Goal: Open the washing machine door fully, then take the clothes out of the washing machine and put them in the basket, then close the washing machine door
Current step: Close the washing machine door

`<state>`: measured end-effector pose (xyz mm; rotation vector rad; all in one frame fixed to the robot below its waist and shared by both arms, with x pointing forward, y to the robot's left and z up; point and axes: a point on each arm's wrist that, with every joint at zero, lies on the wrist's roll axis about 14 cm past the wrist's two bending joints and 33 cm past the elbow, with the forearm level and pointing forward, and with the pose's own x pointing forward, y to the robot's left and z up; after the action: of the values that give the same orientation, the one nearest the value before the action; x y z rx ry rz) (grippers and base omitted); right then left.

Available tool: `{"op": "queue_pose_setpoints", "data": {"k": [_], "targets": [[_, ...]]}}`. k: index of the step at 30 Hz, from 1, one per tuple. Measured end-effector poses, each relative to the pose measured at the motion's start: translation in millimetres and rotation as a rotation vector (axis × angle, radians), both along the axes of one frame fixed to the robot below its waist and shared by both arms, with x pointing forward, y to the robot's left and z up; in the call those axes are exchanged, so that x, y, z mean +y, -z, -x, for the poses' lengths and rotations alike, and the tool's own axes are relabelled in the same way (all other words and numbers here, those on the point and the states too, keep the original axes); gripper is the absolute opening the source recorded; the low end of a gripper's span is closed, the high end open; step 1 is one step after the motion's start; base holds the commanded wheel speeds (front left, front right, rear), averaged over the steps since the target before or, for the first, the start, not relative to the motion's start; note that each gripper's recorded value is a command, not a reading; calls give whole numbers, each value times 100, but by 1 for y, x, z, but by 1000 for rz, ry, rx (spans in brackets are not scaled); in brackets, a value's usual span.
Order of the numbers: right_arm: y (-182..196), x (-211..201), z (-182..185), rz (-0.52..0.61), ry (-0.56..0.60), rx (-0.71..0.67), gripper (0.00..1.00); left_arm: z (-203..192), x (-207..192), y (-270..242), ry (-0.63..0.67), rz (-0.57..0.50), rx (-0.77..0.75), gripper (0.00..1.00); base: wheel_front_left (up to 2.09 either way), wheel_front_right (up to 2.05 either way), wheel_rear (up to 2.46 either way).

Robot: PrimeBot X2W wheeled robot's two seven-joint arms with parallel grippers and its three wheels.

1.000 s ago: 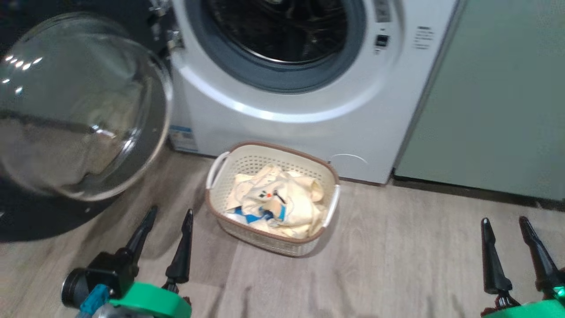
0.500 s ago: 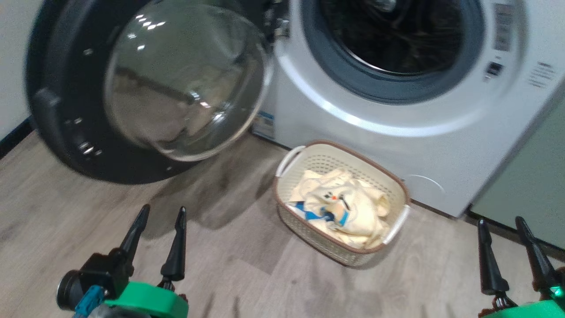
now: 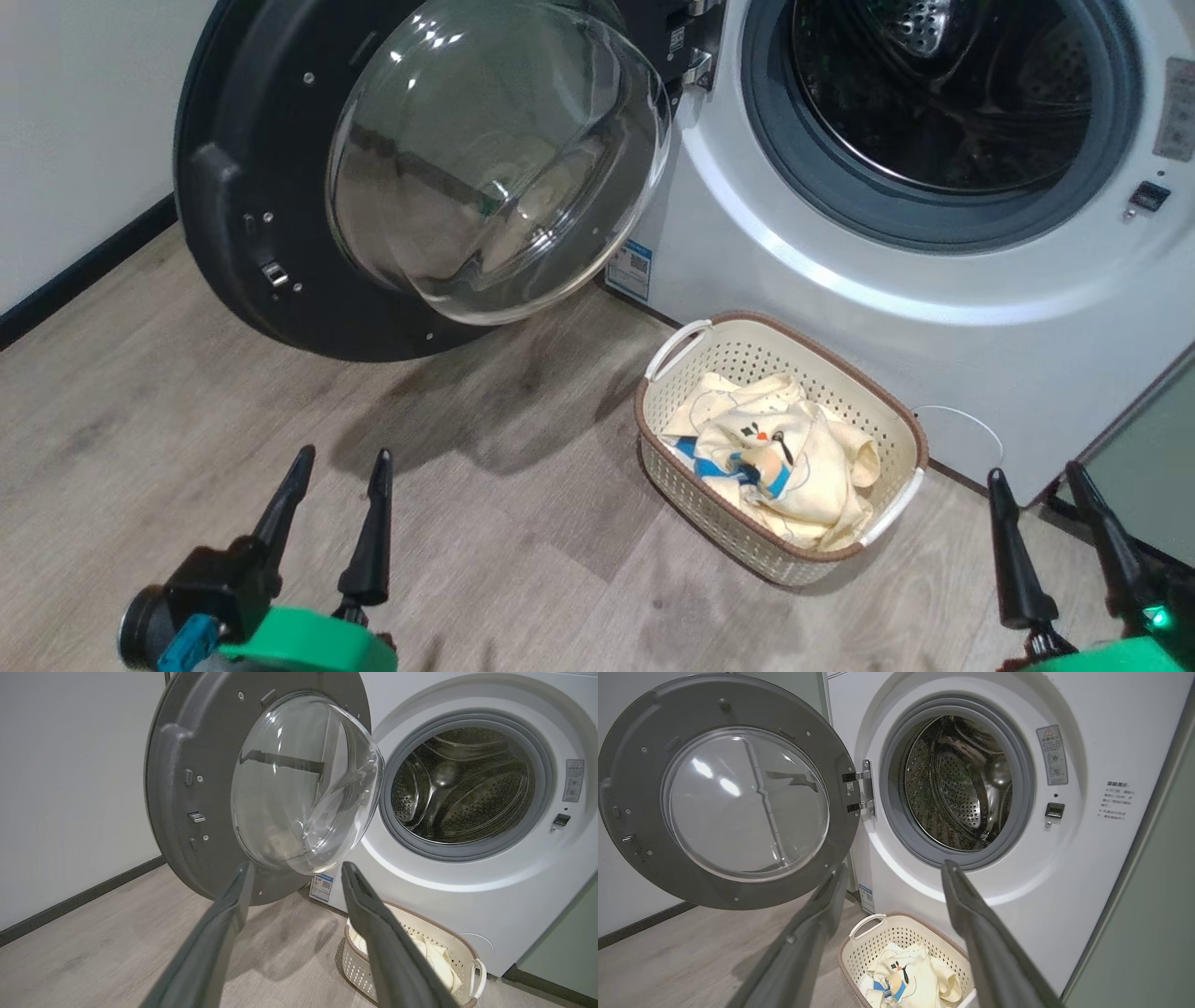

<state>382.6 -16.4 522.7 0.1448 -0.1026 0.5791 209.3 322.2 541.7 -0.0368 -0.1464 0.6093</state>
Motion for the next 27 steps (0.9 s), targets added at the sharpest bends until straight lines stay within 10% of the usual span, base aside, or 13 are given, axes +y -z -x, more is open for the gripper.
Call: {"op": "queue_pose_setpoints", "data": {"k": [12, 13, 14, 27], "targets": [[-5, -5, 4, 3, 12, -15, 100, -1, -1, -3, 13, -6, -13, 99, 0, 0, 0], [-5, -5, 4, 3, 12, -15, 100, -1, -1, -4, 15, -2, -16, 38, 0, 0, 0], [-5, -5, 4, 3, 12, -15, 100, -2, -2, -4, 16, 0, -18, 0, 0, 0, 0], [-4, -2, 4, 2, 6, -13, 100, 0, -4, -5, 33, 27, -37, 0, 0, 0, 0]]}}
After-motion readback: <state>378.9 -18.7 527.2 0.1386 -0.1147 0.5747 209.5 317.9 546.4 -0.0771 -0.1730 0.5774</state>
